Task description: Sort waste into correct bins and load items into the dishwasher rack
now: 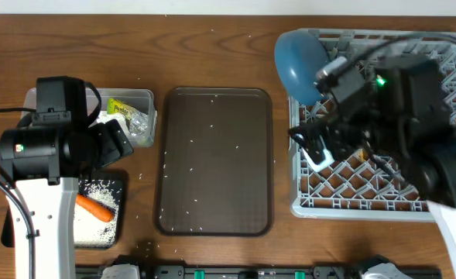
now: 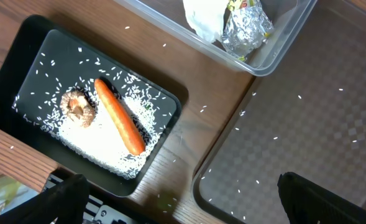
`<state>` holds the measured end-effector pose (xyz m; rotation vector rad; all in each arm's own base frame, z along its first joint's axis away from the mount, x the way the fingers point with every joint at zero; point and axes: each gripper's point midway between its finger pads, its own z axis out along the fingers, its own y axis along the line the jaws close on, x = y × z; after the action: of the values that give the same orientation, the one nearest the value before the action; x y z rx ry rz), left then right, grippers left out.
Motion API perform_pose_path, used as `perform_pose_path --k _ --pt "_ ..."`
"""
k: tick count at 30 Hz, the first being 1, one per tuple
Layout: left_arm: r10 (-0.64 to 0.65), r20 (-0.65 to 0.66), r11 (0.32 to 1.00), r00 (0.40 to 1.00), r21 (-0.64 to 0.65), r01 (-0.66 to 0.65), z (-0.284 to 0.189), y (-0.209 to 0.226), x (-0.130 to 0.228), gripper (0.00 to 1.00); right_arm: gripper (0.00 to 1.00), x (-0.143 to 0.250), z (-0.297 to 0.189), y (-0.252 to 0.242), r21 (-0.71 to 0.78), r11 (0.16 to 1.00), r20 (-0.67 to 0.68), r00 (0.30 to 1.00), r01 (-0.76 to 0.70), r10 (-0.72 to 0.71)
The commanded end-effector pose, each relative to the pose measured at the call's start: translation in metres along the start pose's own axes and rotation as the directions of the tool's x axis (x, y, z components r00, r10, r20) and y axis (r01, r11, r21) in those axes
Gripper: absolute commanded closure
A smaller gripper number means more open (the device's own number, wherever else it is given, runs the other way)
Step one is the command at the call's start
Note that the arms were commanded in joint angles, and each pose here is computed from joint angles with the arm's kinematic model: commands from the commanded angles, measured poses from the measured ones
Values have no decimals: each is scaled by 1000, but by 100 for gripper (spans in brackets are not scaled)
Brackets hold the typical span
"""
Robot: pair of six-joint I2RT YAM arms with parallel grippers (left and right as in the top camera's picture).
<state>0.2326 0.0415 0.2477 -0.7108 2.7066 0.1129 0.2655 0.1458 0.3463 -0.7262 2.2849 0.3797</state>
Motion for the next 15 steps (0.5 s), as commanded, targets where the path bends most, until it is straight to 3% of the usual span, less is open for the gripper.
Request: perform_pose_path --k 1,6,15 --pt "-17 6 1000 1000 -8 17 -1 2 -1 2 1 0 -22 -5 83 989 65 990 120 -126" --pt "-17 6 1000 1000 -8 17 -1 2 -1 2 1 2 -38 -5 159 971 246 945 180 -216" --pt "-17 6 1000 1000 -8 17 -1 2 -1 2 1 89 -14 -21 240 971 411 904 13 -114"
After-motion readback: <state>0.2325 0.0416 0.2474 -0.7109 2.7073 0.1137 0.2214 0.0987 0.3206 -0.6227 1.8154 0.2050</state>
